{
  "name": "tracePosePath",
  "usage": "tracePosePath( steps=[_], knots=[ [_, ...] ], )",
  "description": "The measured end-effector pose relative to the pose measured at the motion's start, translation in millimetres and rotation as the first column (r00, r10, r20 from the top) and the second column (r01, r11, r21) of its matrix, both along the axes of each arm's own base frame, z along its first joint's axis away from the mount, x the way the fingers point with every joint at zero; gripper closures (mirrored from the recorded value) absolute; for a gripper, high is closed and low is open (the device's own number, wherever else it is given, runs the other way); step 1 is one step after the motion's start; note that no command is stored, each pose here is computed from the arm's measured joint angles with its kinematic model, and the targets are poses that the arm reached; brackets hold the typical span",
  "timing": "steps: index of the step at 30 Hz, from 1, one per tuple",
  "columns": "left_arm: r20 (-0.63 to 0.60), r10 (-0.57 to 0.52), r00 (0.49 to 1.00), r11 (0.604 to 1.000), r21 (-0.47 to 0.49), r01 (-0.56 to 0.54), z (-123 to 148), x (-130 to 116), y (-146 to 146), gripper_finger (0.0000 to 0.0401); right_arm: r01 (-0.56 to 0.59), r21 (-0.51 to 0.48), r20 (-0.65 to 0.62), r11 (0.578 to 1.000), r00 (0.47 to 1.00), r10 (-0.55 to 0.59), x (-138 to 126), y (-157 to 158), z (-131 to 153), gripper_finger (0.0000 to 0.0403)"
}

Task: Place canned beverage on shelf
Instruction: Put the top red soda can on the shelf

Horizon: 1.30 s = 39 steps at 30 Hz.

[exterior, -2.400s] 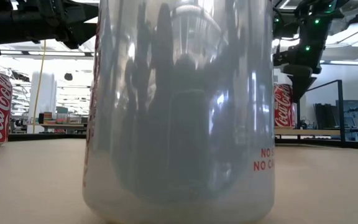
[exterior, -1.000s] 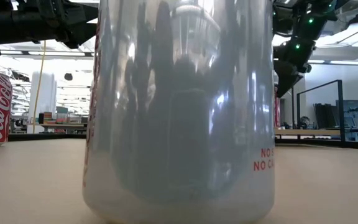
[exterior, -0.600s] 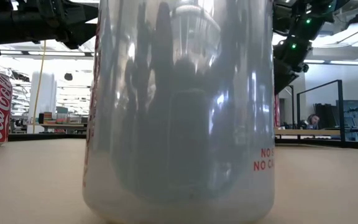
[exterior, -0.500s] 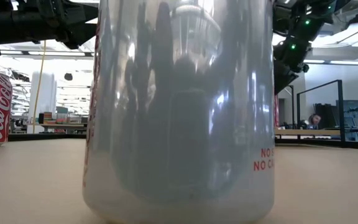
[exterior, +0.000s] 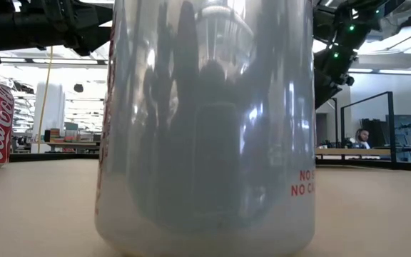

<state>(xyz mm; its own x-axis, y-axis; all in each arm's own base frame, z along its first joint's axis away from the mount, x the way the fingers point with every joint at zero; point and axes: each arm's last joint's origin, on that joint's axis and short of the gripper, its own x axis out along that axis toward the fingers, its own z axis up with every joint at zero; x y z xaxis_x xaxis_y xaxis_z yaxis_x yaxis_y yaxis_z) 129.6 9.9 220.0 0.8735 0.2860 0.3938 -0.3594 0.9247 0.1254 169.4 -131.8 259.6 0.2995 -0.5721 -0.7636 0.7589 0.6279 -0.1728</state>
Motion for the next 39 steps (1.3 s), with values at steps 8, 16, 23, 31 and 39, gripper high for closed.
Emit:
tracePosePath(
  steps=[8, 16, 23, 31, 39],
  knots=[
    [-0.003, 0.004, 1.000, 1.000, 0.008, -0.004, 0.0, 0.0, 0.0, 0.0015, -0.023, -0.032, 0.031, 0.999, 0.999, 0.024, 6.3, 3.0, 2.6, 0.0387],
    [-0.001, 0.002, 1.000, 1.000, 0.004, -0.002, 0.0, 0.0, 0.0, 0.0015, 0.014, -0.089, 0.055, 0.996, 0.998, -0.009, 4.6, -6.2, 6.6, 0.0387],
    [-0.002, 0.004, 1.000, 1.000, 0.007, -0.004, 0.0, 0.0, 0.0, 0.0015, -0.054, -0.060, 0.049, 0.997, 0.997, 0.057, 4.4, -5.8, 5.6, 0.0387],
    [-0.003, 0.004, 1.000, 1.000, 0.009, -0.004, 0.0, 0.0, 0.0, 0.0015, -0.009, -0.074, -0.004, 0.997, 1.000, 0.009, 10.3, -16.5, -4.5, 0.0387],
    [-0.003, 0.004, 1.000, 1.000, 0.009, -0.004, 0.0, 0.0, 0.0, 0.0015, -0.006, -0.090, -0.096, 0.996, 0.995, -0.002, 25.8, -36.2, -28.4, 0.0384]
  ],
)
